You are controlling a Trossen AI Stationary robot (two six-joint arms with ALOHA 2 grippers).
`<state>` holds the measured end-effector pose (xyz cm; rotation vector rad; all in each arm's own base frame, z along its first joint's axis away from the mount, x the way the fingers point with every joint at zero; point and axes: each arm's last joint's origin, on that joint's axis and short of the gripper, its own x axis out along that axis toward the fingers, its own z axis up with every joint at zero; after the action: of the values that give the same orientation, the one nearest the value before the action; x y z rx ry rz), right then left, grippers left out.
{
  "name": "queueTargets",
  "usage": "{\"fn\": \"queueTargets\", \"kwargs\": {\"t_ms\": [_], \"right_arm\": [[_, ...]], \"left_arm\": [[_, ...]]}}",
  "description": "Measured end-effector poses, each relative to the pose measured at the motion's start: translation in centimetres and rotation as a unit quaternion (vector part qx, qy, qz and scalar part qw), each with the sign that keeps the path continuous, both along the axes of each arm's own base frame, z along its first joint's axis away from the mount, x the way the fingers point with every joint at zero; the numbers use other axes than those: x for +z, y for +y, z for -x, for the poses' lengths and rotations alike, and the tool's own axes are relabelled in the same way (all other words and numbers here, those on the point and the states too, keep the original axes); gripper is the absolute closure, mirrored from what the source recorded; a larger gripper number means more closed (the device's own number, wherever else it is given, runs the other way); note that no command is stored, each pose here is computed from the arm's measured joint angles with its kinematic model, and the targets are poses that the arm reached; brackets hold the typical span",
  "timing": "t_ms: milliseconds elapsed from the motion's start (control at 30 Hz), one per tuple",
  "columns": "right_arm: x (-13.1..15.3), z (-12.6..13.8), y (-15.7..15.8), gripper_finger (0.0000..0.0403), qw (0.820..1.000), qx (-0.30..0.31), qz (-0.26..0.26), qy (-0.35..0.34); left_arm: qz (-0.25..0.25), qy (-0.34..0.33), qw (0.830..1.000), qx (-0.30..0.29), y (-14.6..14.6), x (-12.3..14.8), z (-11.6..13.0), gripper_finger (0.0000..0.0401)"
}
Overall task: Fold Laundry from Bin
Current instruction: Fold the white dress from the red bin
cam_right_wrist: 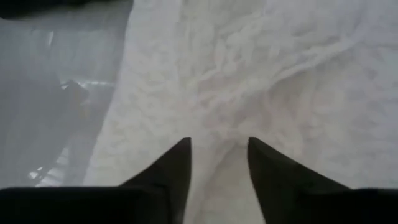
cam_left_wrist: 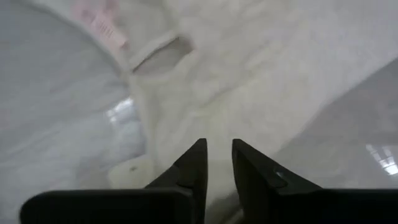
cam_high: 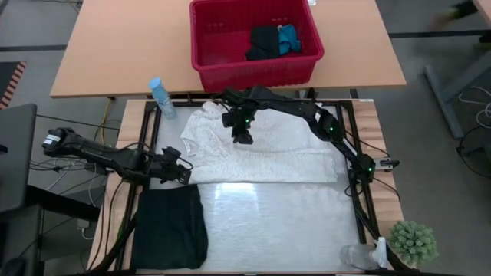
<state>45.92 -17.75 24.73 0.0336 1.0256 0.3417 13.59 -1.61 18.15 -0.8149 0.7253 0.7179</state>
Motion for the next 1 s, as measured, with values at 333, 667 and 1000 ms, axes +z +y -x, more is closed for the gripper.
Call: {"fn": "queueTargets", "kwargs": {"t_ms": [333, 667, 1000], "right_arm": [[-0.1, -1.3, -0.2, 0.018, 0.998, -0.003, 0.007, -0.055], [17.1, 8.3, -0.9, 0.0223, 0.957, 0.04, 0.036, -0.286], [24.9, 23.2, 1.5, 0.0259, 0.968, -0.141, 0.074, -0.192]], "left_arm": [[-0.115, -0.149, 0.981, 0.041, 1.1, 5.9, -2.6, 0.0316], [-0.273, -0.21, 0.936, 0.068, 4.0, 9.2, -2.6, 0.035], [-0.401, -0.247, 0.876, 0.103, 6.4, 12.6, -1.0, 0.0356]]}}
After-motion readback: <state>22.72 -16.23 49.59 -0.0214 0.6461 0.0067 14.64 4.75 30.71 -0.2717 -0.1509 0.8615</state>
